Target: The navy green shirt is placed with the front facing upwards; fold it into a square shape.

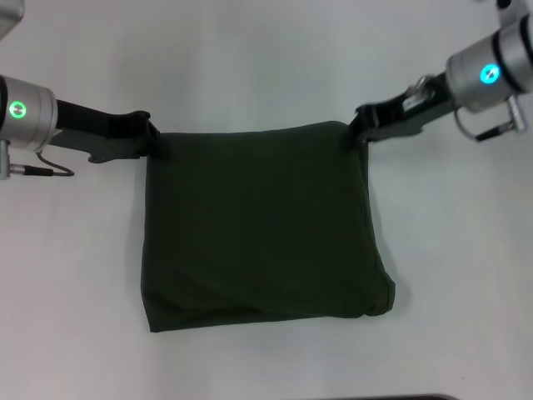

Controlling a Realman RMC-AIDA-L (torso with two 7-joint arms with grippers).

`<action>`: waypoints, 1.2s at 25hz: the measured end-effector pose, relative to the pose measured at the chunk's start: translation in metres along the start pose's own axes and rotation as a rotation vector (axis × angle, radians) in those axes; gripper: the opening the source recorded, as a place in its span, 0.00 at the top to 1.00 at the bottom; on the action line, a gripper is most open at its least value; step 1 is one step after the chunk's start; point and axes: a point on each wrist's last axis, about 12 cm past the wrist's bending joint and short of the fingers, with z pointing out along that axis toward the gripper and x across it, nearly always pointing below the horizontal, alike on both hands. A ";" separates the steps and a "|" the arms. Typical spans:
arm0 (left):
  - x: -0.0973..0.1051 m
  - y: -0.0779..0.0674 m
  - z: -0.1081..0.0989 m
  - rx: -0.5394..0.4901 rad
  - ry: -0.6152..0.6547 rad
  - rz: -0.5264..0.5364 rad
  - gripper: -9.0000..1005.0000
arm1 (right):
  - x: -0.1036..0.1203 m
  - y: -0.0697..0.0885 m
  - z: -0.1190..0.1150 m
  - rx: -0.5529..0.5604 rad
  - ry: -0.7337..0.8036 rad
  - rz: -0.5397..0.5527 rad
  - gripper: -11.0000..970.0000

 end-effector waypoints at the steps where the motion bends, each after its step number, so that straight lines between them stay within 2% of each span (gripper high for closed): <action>1: -0.001 0.000 -0.002 0.003 -0.005 0.002 0.99 | -0.003 0.001 -0.007 0.001 -0.004 -0.012 0.99; 5: -0.002 -0.002 -0.019 0.036 -0.023 0.033 0.99 | -0.016 0.010 -0.053 -0.041 -0.097 -0.109 0.99; 7: 0.001 -0.004 -0.033 0.110 -0.023 0.074 0.99 | -0.016 0.013 -0.074 -0.093 -0.168 -0.184 0.99; 8: 0.005 -0.005 -0.043 0.184 -0.024 0.121 0.99 | -0.013 0.015 -0.081 -0.132 -0.199 -0.237 0.99; 9: 0.005 -0.005 -0.043 0.184 -0.024 0.121 0.99 | -0.009 0.015 -0.085 -0.180 -0.235 -0.296 0.99; 11: 0.011 -0.007 -0.054 0.300 -0.036 0.216 0.99 | 0.002 0.011 -0.086 -0.260 -0.284 -0.387 0.99; 12: 0.018 -0.008 -0.063 0.399 -0.066 0.303 0.99 | 0.009 0.006 -0.083 -0.289 -0.299 -0.413 0.99; 13: 0.027 -0.007 -0.072 0.503 -0.119 0.405 0.99 | 0.015 0.003 -0.080 -0.314 -0.303 -0.432 0.96; 16: 0.048 0.004 -0.085 0.639 -0.325 0.503 0.97 | 0.038 -0.007 -0.069 -0.409 -0.328 -0.487 0.88; 18: 0.058 0.015 -0.094 0.649 -0.501 0.511 0.95 | 0.048 -0.007 -0.066 -0.455 -0.362 -0.531 0.82; 21: 0.066 0.025 -0.104 0.641 -0.643 0.546 0.86 | 0.054 -0.005 -0.067 -0.484 -0.379 -0.614 0.76; 25: 0.085 0.030 -0.112 0.668 -0.619 0.603 0.72 | 0.068 -0.003 -0.071 -0.514 -0.404 -0.752 0.68; 27: 0.101 0.033 -0.108 0.667 -0.580 0.660 0.68 | 0.086 -0.006 -0.068 -0.513 -0.443 -0.816 0.63; 28: 0.109 0.035 -0.105 0.660 -0.564 0.695 0.66 | 0.107 -0.011 -0.065 -0.504 -0.504 -0.858 0.61; 29: 0.120 0.037 -0.099 0.655 -0.542 0.725 0.64 | 0.107 -0.011 -0.065 -0.504 -0.504 -0.858 0.57; 30: 0.131 0.038 -0.094 0.648 -0.534 0.768 0.62 | 0.120 -0.015 -0.063 -0.506 -0.545 -0.871 0.53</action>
